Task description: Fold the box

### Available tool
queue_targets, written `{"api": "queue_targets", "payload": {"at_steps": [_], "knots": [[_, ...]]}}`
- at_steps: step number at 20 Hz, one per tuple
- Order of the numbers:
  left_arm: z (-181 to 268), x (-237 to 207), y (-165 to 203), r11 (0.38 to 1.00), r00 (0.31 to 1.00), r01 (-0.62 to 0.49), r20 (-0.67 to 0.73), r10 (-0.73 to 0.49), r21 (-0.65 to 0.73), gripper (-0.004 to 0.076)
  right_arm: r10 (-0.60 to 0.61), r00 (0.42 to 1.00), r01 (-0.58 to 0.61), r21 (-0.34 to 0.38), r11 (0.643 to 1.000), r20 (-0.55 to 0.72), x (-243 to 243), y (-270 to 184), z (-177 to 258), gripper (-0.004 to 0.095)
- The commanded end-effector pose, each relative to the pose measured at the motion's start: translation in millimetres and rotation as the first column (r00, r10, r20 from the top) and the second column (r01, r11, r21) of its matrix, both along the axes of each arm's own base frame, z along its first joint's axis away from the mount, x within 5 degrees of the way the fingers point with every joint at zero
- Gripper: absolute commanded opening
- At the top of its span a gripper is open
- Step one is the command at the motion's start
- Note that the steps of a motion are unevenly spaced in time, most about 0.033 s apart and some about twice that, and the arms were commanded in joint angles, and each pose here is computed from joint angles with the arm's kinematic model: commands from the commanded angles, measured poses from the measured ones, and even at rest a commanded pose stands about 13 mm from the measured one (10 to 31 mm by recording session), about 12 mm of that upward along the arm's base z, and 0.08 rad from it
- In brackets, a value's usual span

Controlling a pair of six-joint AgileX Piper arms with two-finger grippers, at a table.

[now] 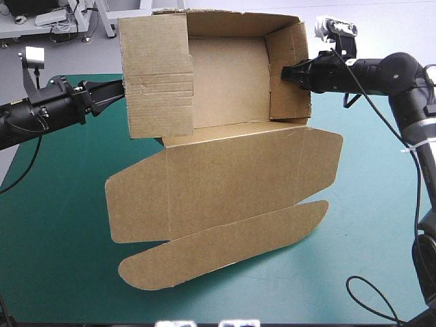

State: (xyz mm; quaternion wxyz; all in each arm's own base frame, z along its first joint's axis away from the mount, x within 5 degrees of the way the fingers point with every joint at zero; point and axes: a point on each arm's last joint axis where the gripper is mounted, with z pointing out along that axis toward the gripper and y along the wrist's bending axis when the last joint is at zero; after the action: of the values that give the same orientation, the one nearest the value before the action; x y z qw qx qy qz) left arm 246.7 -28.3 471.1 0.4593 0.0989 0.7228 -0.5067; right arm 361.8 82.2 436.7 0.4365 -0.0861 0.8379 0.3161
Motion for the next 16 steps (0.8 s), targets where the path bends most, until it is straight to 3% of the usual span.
{"api": "queue_targets", "payload": {"at_steps": [1,12,14,16], "knots": [[18.2,-19.0,-8.3,0.995,0.995,0.085,0.053,-0.083,-0.046,-0.0009,-0.031,0.996,0.023,0.093,0.995,0.086,-8.5,2.4,26.5,-0.0016],[11.0,-16.5,-6.5,0.998,0.998,0.053,0.030,-0.054,0.034,-0.0003,-0.004,0.997,-0.003,0.096,0.995,0.072,6.8,29.2,8.8,-0.0016],[10.1,-17.2,-8.0,0.997,0.997,0.065,0.026,-0.066,0.043,0.0063,-0.006,0.998,-0.001,0.096,0.995,0.069,8.4,29.4,7.1,-0.0016],[9.5,-18.2,-14.1,0.995,0.996,0.090,0.024,-0.091,0.050,0.0179,-0.007,0.998,0.001,0.098,0.995,0.065,10.1,29.7,5.3,-0.0016]]}}
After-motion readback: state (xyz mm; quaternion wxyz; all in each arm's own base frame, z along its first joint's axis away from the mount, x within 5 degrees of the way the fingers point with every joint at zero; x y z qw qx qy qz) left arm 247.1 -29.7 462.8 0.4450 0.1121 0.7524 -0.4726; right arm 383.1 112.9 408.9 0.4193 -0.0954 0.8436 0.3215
